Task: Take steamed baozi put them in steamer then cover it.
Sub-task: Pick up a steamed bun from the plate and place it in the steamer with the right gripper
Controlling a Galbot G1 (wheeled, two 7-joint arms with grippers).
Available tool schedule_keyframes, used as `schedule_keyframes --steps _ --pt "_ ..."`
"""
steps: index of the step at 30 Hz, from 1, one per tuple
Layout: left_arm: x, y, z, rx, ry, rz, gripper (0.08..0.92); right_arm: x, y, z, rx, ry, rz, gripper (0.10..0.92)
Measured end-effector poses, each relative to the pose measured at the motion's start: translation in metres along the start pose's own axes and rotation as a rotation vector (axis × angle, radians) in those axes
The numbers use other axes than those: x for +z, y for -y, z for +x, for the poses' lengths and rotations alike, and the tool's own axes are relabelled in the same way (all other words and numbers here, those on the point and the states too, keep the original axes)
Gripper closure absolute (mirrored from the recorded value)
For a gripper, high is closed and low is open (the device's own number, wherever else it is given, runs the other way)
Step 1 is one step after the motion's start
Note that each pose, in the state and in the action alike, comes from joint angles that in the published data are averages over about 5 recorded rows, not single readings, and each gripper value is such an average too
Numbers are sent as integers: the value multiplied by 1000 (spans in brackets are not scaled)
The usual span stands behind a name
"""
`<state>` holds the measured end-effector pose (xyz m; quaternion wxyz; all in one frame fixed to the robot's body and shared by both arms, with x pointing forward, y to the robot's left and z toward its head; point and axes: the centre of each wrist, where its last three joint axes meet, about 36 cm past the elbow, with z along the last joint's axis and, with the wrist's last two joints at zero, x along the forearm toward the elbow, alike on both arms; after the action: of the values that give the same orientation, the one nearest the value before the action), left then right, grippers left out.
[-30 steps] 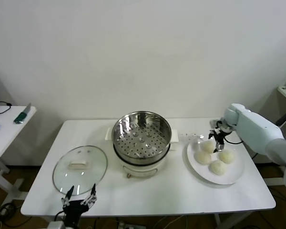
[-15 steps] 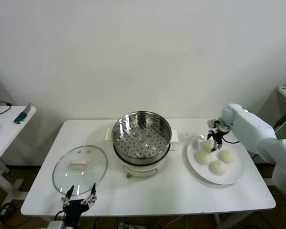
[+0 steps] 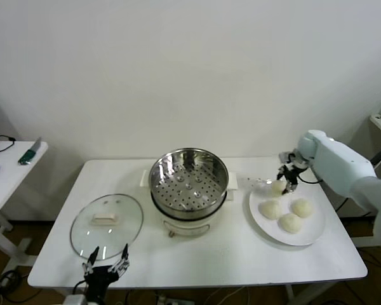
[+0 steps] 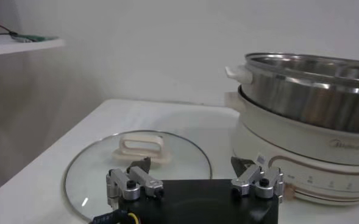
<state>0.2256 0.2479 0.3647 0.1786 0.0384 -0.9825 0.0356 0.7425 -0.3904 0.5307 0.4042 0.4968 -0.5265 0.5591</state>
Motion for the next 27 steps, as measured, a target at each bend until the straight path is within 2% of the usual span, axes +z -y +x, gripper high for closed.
schedule_keyframes --steps 8,15,21,27 --pt "-5 0 0 -3 15 -6 177 -63 39 116 91 57 238 369" --pt "-11 1 0 -5 33 -2 177 -160 48 196 141 102 574 369" --pt "-13 1 1 -7 42 -1 177 -251 40 211 144 122 874 369" --pt "-14 2 4 -8 48 -2 177 -311 35 190 124 105 1099 369"
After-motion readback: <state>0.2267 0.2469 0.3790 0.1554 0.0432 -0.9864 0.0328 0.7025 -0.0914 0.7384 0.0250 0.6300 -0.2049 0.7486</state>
